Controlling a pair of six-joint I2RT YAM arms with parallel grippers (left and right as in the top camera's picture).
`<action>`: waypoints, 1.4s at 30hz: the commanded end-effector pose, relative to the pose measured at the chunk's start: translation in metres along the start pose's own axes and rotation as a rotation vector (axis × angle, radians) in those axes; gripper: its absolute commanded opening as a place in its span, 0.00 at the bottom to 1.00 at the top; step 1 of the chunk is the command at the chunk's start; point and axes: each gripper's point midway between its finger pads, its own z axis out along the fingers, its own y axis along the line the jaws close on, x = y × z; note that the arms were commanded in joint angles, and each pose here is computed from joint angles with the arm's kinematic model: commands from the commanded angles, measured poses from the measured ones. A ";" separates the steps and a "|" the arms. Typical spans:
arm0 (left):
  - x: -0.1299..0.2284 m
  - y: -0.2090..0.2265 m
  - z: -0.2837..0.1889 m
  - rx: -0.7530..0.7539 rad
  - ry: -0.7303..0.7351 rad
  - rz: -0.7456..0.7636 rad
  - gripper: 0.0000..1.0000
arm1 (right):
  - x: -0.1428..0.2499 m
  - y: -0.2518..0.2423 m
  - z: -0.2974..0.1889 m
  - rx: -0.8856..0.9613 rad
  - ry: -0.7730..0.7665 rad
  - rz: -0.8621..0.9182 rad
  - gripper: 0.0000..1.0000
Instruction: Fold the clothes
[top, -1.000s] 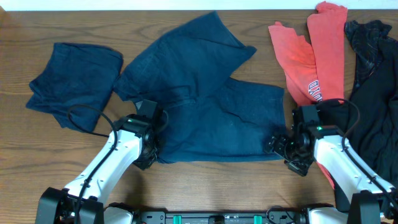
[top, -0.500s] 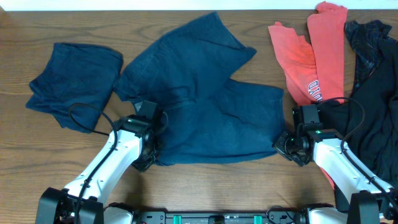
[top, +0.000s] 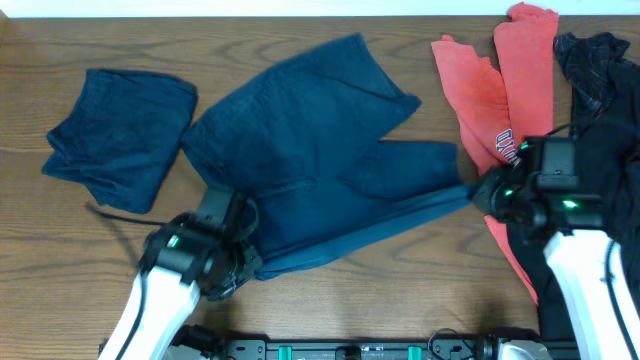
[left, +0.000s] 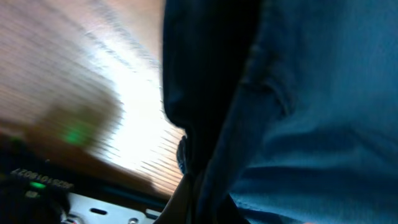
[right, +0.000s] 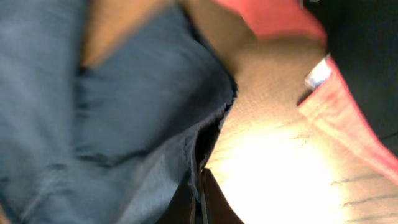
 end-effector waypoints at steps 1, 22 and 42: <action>0.003 0.004 -0.021 0.055 -0.086 0.070 0.06 | -0.046 -0.003 -0.044 0.063 -0.206 -0.088 0.01; -0.091 0.017 -0.084 0.121 -0.752 -0.287 0.06 | -0.119 0.178 -0.033 -0.328 -0.582 -0.603 0.01; -0.192 0.020 -0.035 -0.152 -0.961 -0.528 0.06 | -0.114 0.255 0.113 -0.482 -0.708 -0.735 0.01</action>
